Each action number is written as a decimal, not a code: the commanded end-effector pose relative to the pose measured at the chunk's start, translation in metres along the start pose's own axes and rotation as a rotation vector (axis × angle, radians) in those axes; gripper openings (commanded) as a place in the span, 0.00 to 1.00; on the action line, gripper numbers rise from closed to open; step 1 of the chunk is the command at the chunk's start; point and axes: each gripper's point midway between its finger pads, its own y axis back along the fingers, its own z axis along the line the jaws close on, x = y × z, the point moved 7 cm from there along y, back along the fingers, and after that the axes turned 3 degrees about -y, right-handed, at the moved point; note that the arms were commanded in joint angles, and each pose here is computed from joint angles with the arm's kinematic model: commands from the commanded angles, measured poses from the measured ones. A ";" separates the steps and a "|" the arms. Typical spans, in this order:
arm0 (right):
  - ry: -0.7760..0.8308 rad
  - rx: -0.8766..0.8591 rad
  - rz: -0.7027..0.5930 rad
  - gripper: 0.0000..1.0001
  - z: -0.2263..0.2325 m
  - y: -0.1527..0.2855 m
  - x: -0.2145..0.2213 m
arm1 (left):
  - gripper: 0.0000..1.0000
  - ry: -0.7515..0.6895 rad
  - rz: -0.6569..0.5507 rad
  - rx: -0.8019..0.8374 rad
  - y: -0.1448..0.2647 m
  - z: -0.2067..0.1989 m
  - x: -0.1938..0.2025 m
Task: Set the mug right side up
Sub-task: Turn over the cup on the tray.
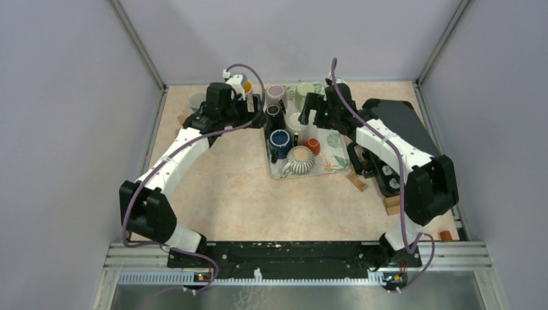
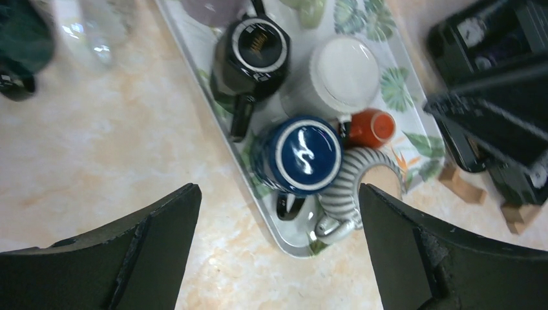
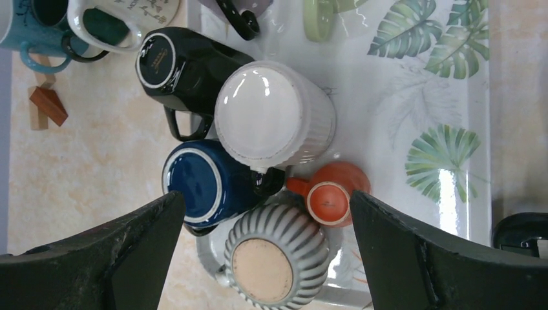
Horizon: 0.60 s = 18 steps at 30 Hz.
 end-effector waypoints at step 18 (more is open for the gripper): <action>0.016 0.073 -0.083 0.99 -0.014 -0.053 -0.058 | 0.99 -0.085 -0.047 0.201 0.013 -0.036 0.000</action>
